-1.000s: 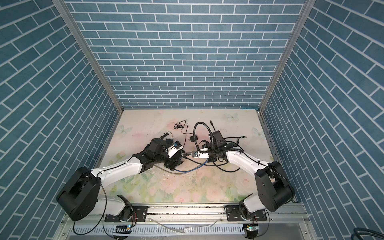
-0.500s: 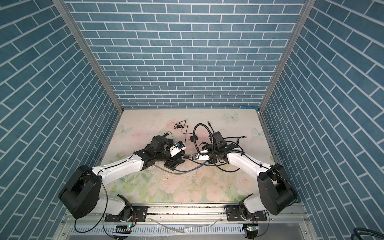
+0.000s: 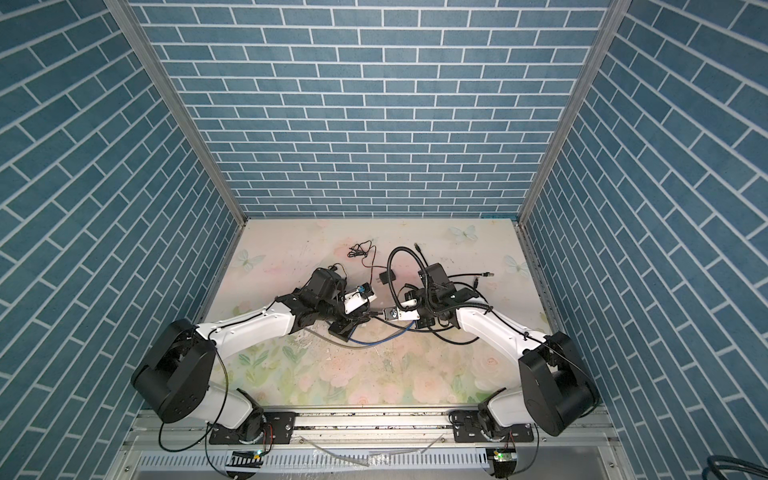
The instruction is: Insert the plug into the switch port
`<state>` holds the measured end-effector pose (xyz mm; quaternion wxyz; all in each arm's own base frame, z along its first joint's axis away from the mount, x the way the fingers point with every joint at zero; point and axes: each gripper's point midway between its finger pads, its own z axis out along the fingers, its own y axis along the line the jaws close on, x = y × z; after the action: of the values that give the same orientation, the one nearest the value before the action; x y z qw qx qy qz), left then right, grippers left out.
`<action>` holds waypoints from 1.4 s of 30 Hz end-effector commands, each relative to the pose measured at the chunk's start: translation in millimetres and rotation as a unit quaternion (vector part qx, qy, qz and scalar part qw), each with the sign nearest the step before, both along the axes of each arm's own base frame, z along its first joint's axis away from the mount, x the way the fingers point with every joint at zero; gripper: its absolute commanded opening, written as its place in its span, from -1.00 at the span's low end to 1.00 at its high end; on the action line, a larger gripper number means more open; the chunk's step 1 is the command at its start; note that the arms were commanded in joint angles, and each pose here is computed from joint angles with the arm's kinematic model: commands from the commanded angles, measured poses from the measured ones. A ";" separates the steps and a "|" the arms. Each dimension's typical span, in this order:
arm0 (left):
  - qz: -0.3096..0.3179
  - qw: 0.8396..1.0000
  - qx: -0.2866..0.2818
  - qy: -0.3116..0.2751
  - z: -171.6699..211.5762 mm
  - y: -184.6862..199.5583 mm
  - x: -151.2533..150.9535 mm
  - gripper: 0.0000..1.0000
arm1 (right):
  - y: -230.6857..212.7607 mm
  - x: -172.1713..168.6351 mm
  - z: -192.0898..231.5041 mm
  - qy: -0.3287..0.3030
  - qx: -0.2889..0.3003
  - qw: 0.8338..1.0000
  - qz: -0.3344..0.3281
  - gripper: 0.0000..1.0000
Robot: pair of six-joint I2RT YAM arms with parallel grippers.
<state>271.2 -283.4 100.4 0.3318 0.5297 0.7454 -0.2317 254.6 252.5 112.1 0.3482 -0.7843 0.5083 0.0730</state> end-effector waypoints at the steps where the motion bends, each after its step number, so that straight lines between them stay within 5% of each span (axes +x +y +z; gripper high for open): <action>1: -0.016 1.000 -0.005 -0.002 6.2 -5.8 -1.5 -0.20 | -0.3 -12.5 -2.3 -0.002 0.000 0.999 0.032 -1.00; 8: -0.043 0.999 0.011 -0.005 4.0 -9.3 -9.0 -0.22 | 1.3 -13.7 -2.4 0.005 0.001 0.999 0.036 -1.00; 18: -0.064 0.997 0.040 0.014 -9.4 -10.7 -18.9 -0.69 | 2.2 -11.8 -4.1 0.013 -0.002 0.999 0.033 -1.00; 28: -0.062 0.997 0.043 -0.005 -11.6 -8.2 -17.4 -0.87 | 6.1 -11.0 -5.4 0.031 0.014 0.999 0.014 -1.00; 42: -0.084 0.996 0.008 -0.034 4.5 -12.6 -30.4 -0.89 | 31.5 -17.2 7.9 0.079 0.132 0.987 0.055 -0.42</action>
<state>245.3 -290.3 95.2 0.3151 0.5929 0.7065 -0.2236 246.7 272.8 115.4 0.3859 -0.7591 0.4971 0.1663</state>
